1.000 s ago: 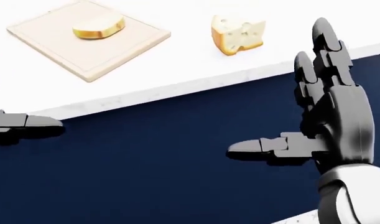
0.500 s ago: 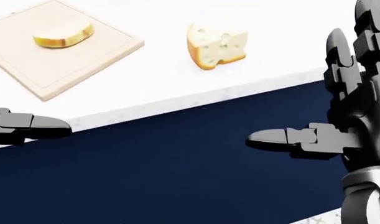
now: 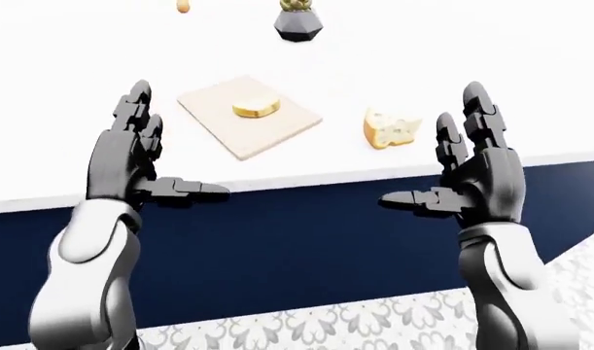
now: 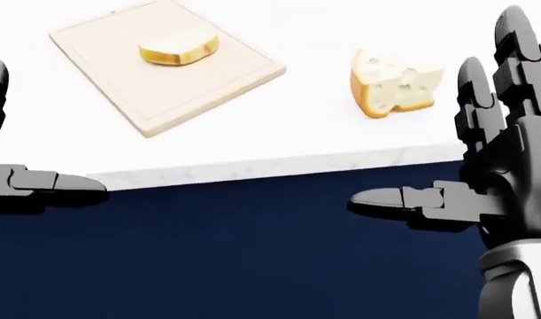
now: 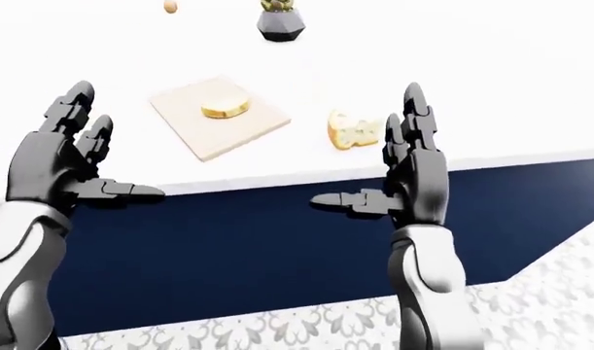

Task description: Pick up the wedge of cheese and place it on the slice of bread to prepare a simple cheese on bread dish.

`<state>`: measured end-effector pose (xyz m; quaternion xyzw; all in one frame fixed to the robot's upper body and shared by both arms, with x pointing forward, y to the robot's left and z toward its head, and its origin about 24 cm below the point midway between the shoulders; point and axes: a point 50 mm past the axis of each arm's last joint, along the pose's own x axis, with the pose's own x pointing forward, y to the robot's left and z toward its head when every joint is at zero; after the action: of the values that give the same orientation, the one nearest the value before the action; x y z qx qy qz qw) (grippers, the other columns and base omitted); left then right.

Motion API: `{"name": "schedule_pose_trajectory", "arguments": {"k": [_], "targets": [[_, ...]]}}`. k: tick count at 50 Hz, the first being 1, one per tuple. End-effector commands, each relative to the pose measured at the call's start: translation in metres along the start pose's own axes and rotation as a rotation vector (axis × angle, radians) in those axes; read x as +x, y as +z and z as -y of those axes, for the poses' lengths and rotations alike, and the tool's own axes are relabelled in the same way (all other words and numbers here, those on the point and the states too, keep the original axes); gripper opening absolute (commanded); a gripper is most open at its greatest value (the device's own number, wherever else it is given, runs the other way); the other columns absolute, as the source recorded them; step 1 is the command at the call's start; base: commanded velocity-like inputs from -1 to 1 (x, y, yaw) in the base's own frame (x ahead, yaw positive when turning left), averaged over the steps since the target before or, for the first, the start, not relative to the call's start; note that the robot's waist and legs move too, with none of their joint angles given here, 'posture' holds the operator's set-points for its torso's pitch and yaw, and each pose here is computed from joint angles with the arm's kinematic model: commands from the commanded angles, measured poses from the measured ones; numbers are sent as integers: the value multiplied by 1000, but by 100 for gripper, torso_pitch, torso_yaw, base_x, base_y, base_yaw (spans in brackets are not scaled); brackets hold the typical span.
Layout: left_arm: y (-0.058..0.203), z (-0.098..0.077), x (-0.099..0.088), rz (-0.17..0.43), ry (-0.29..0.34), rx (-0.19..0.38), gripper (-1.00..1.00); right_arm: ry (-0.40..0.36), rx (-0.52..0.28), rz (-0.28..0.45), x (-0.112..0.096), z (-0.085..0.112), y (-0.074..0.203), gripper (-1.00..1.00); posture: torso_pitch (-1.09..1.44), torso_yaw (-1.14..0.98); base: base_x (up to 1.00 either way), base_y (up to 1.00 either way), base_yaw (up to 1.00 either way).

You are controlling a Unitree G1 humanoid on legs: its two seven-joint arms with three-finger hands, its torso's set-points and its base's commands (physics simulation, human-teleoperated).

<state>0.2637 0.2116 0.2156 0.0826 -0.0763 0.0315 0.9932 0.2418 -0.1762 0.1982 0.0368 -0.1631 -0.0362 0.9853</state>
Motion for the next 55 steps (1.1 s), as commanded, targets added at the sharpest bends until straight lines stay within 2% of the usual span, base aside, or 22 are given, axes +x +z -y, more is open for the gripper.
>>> {"name": "schedule_pose_trajectory", "arguments": {"k": [1, 28, 55], "targets": [[26, -1, -4, 146, 7, 24, 100, 2, -7, 119, -1, 0, 20, 100, 0, 0, 14, 0, 0], [33, 0, -6, 157, 4, 27, 100, -15, -6, 148, -3, 4, 32, 100, 0, 0, 13, 0, 0], [27, -1, -7, 149, 7, 24, 100, -19, -12, 162, -5, 5, 37, 100, 0, 0, 24, 0, 0]]}}
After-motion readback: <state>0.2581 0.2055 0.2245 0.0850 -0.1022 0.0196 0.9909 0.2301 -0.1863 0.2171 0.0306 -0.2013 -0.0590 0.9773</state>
